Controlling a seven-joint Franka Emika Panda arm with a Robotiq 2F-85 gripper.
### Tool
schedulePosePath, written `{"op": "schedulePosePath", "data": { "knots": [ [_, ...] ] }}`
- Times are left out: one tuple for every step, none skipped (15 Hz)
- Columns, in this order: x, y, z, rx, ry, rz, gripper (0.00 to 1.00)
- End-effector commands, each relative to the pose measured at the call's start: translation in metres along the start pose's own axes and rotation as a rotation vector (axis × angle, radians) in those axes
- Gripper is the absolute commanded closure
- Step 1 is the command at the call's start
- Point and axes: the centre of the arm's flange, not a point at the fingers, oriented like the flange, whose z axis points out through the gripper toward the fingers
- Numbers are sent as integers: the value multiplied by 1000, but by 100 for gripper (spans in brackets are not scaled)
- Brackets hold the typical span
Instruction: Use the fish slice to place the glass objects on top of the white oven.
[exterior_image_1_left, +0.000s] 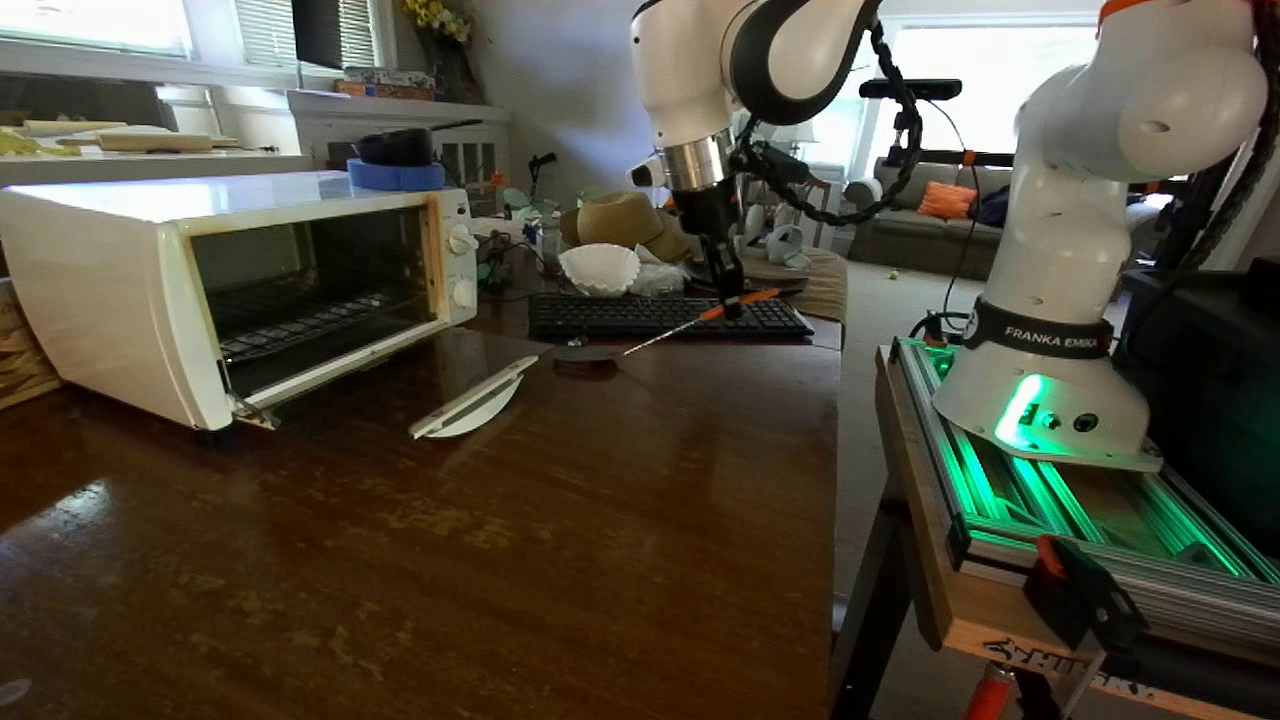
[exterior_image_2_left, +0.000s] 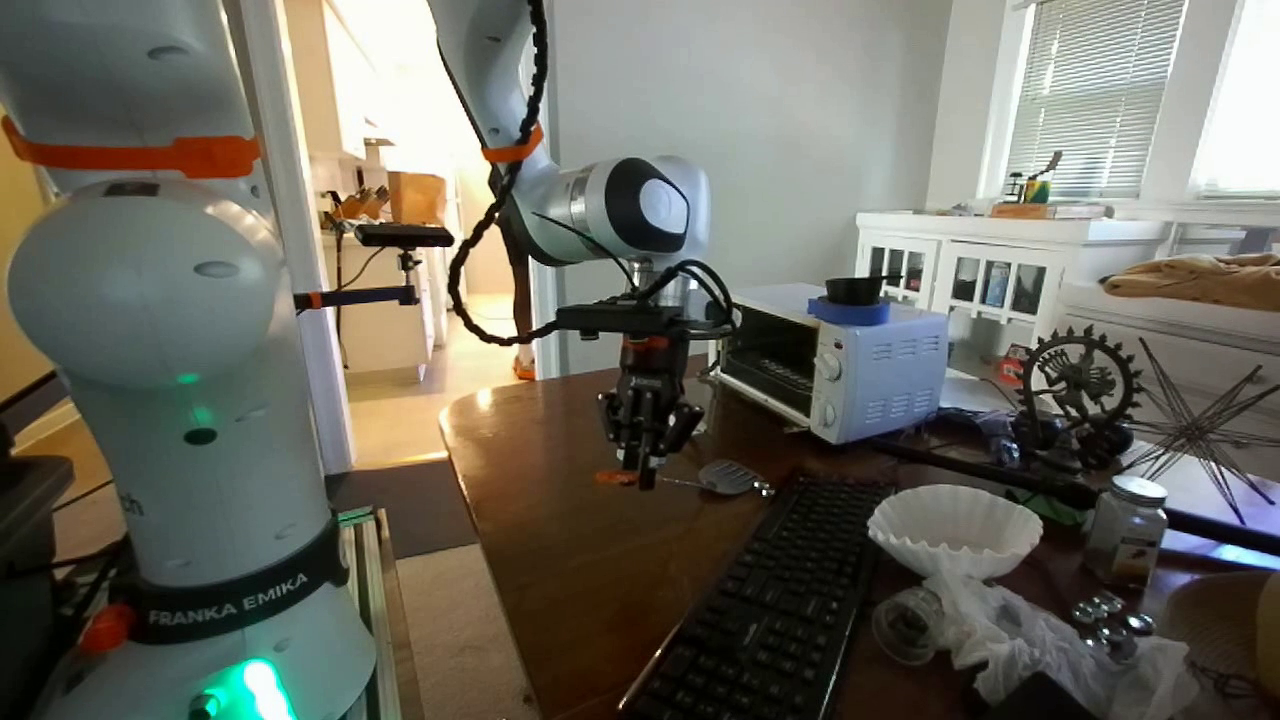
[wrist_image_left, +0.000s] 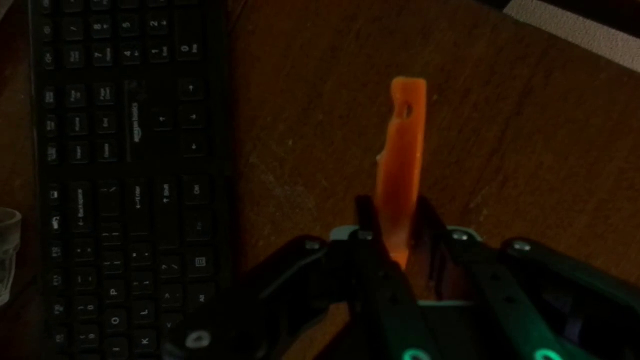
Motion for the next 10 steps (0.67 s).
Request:
{"op": "schedulePosePath", "data": {
  "knots": [
    [-3, 7, 8, 45, 13, 14, 94],
    [-4, 9, 9, 51, 11, 21, 94],
    [-5, 11, 10, 59, 10, 28, 94],
    [-5, 13, 11, 65, 9, 34, 94],
    [-6, 15, 12, 69, 8, 40, 94],
    [-7, 17, 12, 74, 8, 47, 94],
    [-7, 18, 13, 78, 5, 54, 94],
    [-7, 19, 13, 81, 4, 58, 94],
    [-7, 19, 13, 81, 2, 65, 94],
    [-7, 18, 14, 82, 1, 67, 94]
  ]
}}
